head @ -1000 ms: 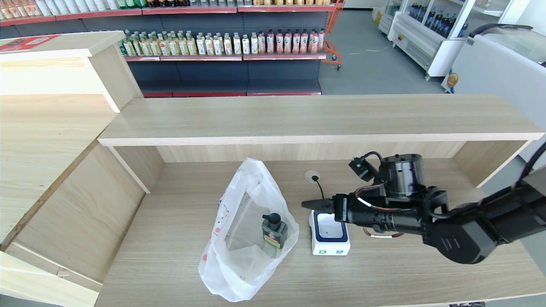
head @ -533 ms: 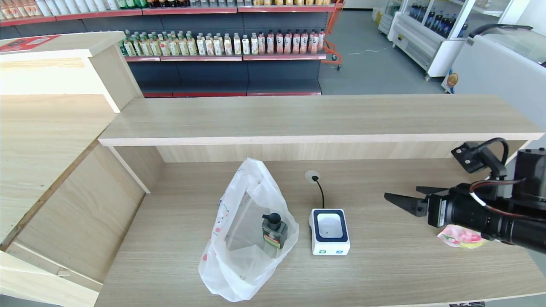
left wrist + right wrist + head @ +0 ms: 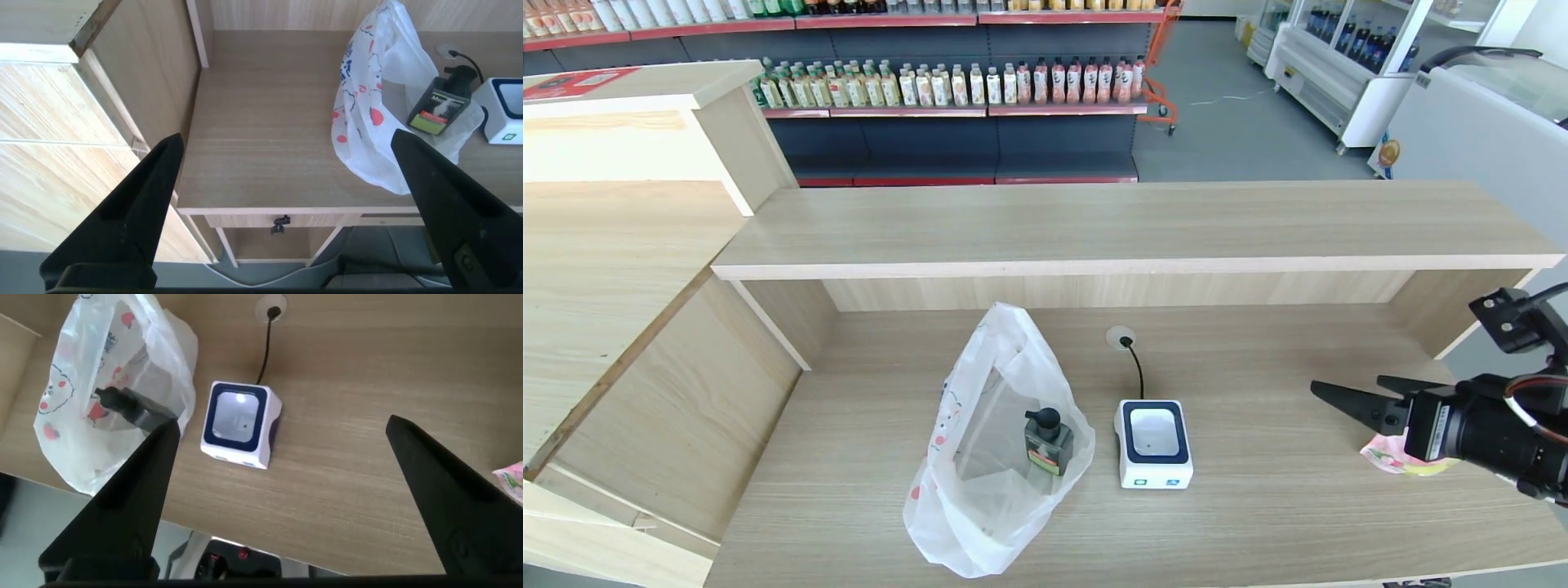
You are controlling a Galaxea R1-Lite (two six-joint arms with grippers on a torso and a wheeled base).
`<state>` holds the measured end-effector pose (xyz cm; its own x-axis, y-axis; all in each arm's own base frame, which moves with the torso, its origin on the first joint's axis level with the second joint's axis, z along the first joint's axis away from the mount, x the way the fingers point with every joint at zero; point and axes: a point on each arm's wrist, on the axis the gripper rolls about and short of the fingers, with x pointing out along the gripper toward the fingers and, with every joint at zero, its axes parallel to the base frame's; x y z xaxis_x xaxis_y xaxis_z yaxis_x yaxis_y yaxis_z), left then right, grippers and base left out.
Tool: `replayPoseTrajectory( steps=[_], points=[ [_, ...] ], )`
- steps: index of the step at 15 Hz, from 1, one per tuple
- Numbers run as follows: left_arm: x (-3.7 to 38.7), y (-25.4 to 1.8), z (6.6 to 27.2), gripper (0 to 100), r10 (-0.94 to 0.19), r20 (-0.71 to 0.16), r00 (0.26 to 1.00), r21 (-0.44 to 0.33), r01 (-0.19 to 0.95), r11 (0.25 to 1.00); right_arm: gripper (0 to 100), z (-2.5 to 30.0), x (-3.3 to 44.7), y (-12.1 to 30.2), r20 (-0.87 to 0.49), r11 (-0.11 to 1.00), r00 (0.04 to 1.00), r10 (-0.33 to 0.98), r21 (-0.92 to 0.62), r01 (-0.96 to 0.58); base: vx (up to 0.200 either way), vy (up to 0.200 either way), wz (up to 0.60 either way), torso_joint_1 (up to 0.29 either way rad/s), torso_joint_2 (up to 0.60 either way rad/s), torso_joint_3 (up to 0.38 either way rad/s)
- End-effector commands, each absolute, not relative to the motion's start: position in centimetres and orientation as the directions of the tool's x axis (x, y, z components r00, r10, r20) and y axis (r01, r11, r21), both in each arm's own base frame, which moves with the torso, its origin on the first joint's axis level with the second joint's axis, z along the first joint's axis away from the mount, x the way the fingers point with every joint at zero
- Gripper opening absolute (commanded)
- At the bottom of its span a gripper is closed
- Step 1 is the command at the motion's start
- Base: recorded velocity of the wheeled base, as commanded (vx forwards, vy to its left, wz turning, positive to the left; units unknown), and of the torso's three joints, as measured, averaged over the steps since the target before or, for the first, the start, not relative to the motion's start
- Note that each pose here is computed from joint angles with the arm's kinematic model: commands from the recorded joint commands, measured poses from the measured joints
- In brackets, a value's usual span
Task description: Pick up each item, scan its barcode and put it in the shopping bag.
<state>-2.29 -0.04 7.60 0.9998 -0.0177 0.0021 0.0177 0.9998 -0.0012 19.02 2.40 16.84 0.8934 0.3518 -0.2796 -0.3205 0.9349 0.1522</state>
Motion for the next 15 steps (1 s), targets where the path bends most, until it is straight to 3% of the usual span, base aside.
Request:
replayPoseTrajectory(
  steps=[1,6,15],
  points=[
    [-2.3,0.0,7.6,100,-0.017,0.003,1.0,0.0,0.017,1.0,100,16.9,18.8,2.1,-0.281,0.937,0.897,0.341,0.174,-0.301,0.0,-0.2,0.0,0.002,0.01,0.012],
    [-2.3,0.0,7.6,100,-0.017,0.003,1.0,0.0,0.017,1.0,100,17.5,18.2,2.0,-0.325,0.917,0.884,0.337,0.325,-0.23,0.0,-0.2,0.0,0.0,0.0,0.002],
    [-2.3,0.0,7.6,100,-0.015,0.003,1.0,-0.003,0.015,1.0,100,17.8,17.2,2.0,-0.355,0.889,0.872,0.337,0.424,-0.171,0.0,-0.2,0.0,0.002,0.0,0.003]
  ],
)
